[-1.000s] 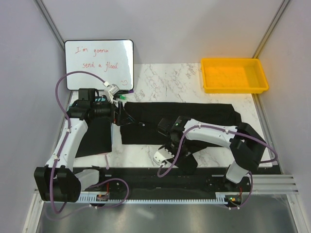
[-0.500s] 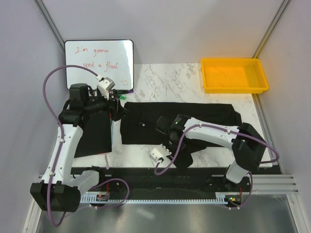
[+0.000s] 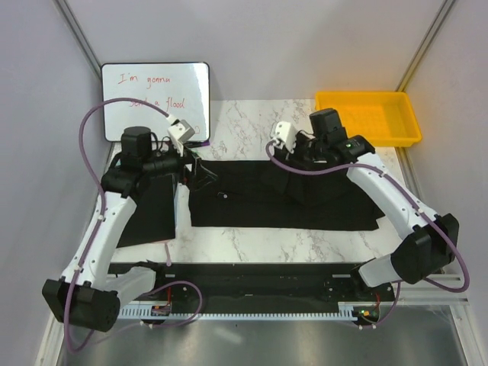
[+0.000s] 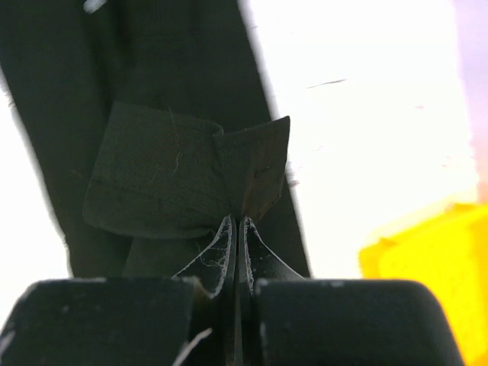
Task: Fold and stack the long sleeve shirts
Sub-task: Fold the shirt
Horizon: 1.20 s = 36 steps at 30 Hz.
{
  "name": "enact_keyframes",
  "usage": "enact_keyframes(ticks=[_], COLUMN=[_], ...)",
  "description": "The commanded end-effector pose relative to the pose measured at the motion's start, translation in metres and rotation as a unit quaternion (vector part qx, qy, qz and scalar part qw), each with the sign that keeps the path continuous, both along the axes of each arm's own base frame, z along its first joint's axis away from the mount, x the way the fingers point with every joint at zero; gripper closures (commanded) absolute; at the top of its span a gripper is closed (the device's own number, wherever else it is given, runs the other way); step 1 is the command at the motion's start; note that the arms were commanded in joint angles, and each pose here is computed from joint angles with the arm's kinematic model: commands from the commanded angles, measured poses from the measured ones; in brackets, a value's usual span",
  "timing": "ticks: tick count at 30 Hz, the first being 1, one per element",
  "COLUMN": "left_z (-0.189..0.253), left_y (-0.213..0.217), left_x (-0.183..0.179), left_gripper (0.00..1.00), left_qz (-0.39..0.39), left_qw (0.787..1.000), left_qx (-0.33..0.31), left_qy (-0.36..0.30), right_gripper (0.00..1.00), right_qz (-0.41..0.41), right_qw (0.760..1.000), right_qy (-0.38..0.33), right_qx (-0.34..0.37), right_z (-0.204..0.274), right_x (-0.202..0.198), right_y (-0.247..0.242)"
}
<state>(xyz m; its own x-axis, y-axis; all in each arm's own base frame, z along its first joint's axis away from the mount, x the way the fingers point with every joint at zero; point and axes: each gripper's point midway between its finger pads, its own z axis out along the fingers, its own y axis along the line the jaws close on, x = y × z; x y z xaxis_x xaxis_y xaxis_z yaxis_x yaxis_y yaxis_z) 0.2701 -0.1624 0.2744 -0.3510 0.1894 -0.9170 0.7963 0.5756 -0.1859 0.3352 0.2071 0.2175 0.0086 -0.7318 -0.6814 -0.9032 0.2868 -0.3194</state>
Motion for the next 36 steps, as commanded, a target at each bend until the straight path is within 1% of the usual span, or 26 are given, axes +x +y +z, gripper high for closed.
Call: enact_keyframes(ticks=[1,2,4,5,8,10,11,12,13,14,15,16,17,19,20,21,22,23,24,25,26,27,28,29,32,36], left_z=[0.02,0.025,0.018,0.019,0.007,0.001,-0.002,0.006,0.003,0.007,0.017,0.025,0.024,0.028,0.028,0.026,0.016,0.013,0.008,-0.007,-0.017,-0.031,-0.042,-0.051,-0.058,-0.069], left_y=[-0.021,-0.031,-0.04,-0.046,-0.056,-0.067,-0.072,-0.077,-0.077,-0.081,-0.084,-0.087,-0.092,-0.098,-0.105,-0.107,-0.106,-0.107,-0.106,-0.105,-0.105,-0.104,-0.099,-0.1,-0.108,-0.118], left_x=[0.027,0.028,0.032,0.031,0.037,0.038,0.037,0.043,0.046,0.046,0.053,0.056,0.057,0.054,0.048,0.045,0.043,0.041,0.038,0.036,0.032,0.032,0.034,0.029,0.017,0.014], left_gripper=[0.01,0.01,0.03,0.03,0.04,0.07,0.08,0.11,0.12,0.12,0.12,0.12,0.12,0.11,0.1,0.06,0.04,0.01,0.01,0.01,0.01,0.01,0.01,0.01,0.01,0.01], left_qz=[-0.004,-0.017,-0.042,-0.056,-0.071,-0.087,-0.085,-0.079,-0.054,-0.026,-0.009,0.004,0.021,0.032,0.045,0.056,0.073,0.097,0.113,0.136,0.166,0.196,0.235,0.265,0.271,0.29], left_qw=[0.999,0.999,0.998,0.997,0.996,0.995,0.996,0.996,0.998,0.998,0.997,0.996,0.99,0.979,0.965,0.956,0.946,0.924,0.91,0.895,0.868,0.849,0.832,0.801,0.777,0.747], left_qx=[0.009,0.011,0.022,0.021,0.039,0.032,0.018,-0.004,-0.018,-0.054,-0.077,-0.092,-0.119,-0.151,-0.177,-0.188,-0.196,-0.218,-0.228,-0.229,-0.232,-0.223,-0.219,-0.22,-0.22,-0.213], left_qy=[-0.036,-0.041,-0.04,-0.043,-0.047,-0.038,-0.017,-0.031,-0.027,0.009,0.003,0.016,0.07,0.132,0.188,0.216,0.249,0.3,0.326,0.359,0.406,0.437,0.452,0.49,0.524,0.559], right_gripper=[1.0,1.0,1.0,1.0,1.0,1.0,1.0,1.0,1.0,1.0,1.0,1.0,1.0,1.0,1.0,1.0,1.0,1.0,1.0,1.0,1.0,1.0,1.0,1.0,1.0,1.0], right_qz=[-0.058,-0.077,-0.121,-0.143,-0.181,-0.19,-0.19,-0.19,-0.192,-0.187,-0.179,-0.152,-0.137,-0.114,-0.103,-0.098,-0.083,-0.083,-0.076,-0.061,-0.071,-0.069,-0.053,-0.064,-0.049,-0.028], right_qw=[0.99,0.986,0.98,0.973,0.959,0.954,0.952,0.949,0.946,0.944,0.944,0.949,0.951,0.957,0.961,0.966,0.967,0.968,0.972,0.973,0.972,0.974,0.974,0.973,0.976,0.979], right_qy=[-0.06,-0.079,-0.081,-0.096,-0.1,-0.095,-0.097,-0.097,-0.096,-0.102,-0.101,-0.1,-0.103,-0.11,-0.122,-0.119,-0.129,-0.137,-0.135,-0.143,-0.158,-0.155,-0.162,-0.166,-0.165,-0.165], right_qx=[0.116,0.123,0.139,0.153,0.193,0.211,0.22,0.23,0.243,0.253,0.256,0.257,0.256,0.242,0.225,0.21,0.205,0.194,0.174,0.171,0.162,0.147,0.152,0.144,0.137,0.119], right_z=[0.057,0.064,0.069,0.078,0.094,0.102,0.107,0.111,0.117,0.124,0.126,0.127,0.127,0.119,0.114,0.099,0.101,0.096,0.076,0.075,0.072,0.055,0.057,0.053,0.042,0.031], right_x=[0.044,0.056,0.072,0.081,0.089,0.087,0.086,0.085,0.083,0.083,0.081,0.075,0.071,0.061,0.058,0.053,0.042,0.038,0.031,0.017,0.015,0.008,-0.005,-0.007,-0.023,-0.036], right_y=[0.01,0.006,-0.007,-0.013,-0.028,-0.029,-0.028,-0.027,-0.026,-0.024,-0.022,-0.015,-0.013,-0.011,-0.01,-0.009,-0.001,0.0,0.002,0.014,0.014,0.017,0.031,0.031,0.048,0.061])
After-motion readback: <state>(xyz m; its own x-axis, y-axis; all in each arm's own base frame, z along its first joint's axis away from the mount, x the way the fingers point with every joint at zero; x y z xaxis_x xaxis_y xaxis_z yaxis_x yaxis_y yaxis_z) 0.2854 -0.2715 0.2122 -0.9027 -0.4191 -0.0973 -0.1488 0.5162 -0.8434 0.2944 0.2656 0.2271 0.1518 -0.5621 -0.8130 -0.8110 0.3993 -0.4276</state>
